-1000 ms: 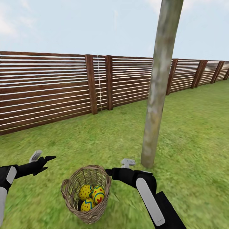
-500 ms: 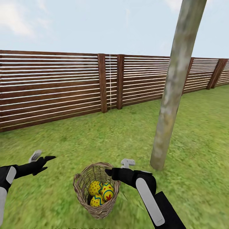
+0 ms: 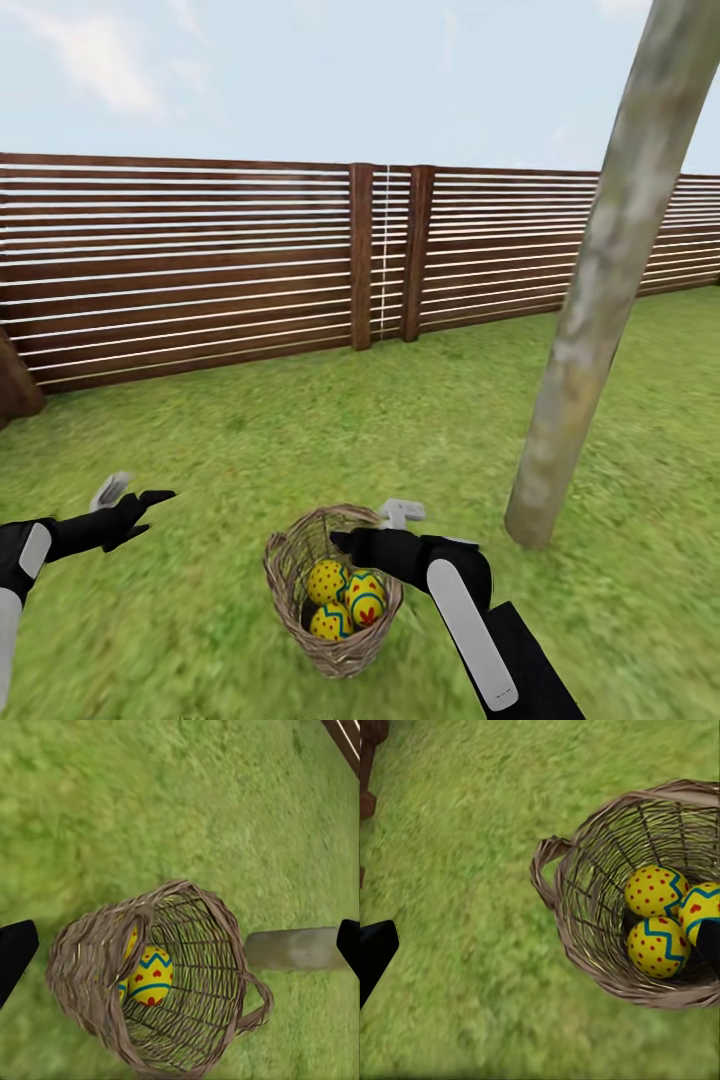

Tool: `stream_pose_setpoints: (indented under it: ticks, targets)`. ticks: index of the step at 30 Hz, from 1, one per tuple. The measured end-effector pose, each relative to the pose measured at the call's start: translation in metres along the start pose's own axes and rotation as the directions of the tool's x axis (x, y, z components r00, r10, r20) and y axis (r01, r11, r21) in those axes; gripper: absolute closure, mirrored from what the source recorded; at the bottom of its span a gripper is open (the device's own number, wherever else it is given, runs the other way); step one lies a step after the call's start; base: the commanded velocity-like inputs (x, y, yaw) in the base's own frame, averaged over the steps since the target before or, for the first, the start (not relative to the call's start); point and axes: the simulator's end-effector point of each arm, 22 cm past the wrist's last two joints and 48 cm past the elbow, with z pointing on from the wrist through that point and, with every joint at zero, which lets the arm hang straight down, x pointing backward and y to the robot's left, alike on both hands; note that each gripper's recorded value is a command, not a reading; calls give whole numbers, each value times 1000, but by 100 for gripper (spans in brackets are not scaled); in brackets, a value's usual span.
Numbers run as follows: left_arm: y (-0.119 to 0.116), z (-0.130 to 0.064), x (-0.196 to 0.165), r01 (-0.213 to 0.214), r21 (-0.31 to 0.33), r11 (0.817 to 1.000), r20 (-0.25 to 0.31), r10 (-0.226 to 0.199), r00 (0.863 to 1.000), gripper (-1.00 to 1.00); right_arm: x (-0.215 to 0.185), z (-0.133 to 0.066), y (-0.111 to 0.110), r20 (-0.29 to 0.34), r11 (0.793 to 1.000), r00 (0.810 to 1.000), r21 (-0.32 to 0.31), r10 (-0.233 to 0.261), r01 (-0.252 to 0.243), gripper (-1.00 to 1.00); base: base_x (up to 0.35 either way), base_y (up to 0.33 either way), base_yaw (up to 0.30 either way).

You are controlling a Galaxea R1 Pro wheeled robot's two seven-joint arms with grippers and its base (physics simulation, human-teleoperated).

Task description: Take the three Easter eggs out of the wicker basket on the lawn in the garden, then place them on the lawn next to a single tree (choose any tree) so that all three eggs are next to the same tree and none are left in the basket.

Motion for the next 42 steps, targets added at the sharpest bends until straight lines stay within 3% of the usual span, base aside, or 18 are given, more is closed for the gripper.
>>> stream_pose_setpoints:
  ticks: [12, 36, 42]
  targets:
    - [5, 4, 4, 3, -11, 1000, -10, -3, 1000, -100, 4, 4, -5, -11, 1000, 1000, 6, 8, -7, -100, 0, 0, 192]
    - [-22, -11, -8, 9, -10, 1000, -23, -9, 1000, -100, -21, -15, 9, -16, 1000, 1000, 11, 17, -17, -100, 0, 0, 6]
    - [-18, -9, -7, 10, -16, 1000, -27, -11, 1000, -100, -17, -12, 7, -28, 1000, 999, 13, 20, -20, -100, 0, 0, 0]
